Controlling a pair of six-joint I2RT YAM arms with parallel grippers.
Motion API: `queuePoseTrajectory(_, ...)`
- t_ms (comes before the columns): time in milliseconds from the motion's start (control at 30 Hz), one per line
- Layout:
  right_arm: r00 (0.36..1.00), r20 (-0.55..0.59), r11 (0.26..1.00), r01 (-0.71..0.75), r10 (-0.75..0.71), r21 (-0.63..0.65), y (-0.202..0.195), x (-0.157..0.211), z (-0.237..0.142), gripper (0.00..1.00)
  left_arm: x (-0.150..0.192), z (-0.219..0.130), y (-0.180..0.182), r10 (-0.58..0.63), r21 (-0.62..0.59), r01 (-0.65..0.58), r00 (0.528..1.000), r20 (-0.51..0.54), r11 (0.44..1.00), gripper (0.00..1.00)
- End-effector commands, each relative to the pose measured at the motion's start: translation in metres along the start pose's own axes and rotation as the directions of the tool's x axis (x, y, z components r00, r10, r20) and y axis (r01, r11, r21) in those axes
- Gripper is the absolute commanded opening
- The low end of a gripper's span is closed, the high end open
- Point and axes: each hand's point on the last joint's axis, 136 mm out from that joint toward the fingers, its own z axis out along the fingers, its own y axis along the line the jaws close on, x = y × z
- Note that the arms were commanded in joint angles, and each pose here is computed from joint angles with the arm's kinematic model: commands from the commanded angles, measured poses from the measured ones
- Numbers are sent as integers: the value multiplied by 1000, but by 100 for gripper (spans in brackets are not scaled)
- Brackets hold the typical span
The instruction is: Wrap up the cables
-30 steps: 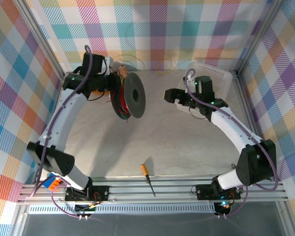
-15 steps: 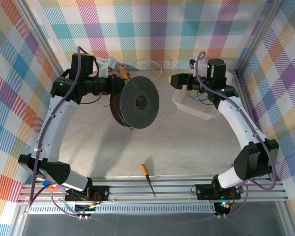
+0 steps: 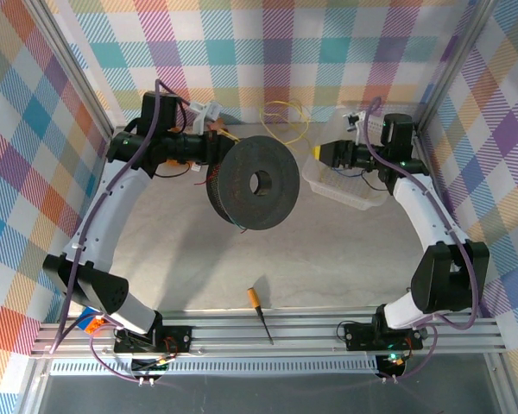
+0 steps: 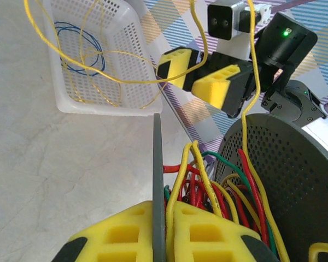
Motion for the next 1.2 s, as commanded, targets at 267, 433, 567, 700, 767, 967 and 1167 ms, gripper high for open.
queuePoseTrajectory(267,981,-13,976,190,-193,-108,38,-10,21,76,-3,-2,-36,51,128,-52,999,10,990,0)
queuePoseTrajectory(433,982,-11,978,186,-188,-90,33,-21,26,62,-3,-1,-36,48,131,-49,999,11,990,0)
queuePoseTrajectory(567,985,-20,985,169,-170,-16,18,-21,26,16,-9,-4,-38,32,130,-37,999,35,991,0)
queuePoseTrajectory(700,999,-5,961,54,-54,272,-44,-14,11,0,-35,-22,-33,-59,161,37,989,134,986,0)
queuePoseTrajectory(767,999,43,879,-50,33,473,-88,-4,-12,0,-58,-43,-25,-138,207,91,965,224,974,0)
queuePoseTrajectory(967,990,86,818,-137,108,559,-118,30,-35,0,-116,-112,10,-365,353,208,803,471,912,0)
queuePoseTrajectory(1167,995,36,870,-101,95,483,-93,58,-24,0,-148,-159,52,-464,372,280,595,656,885,0)
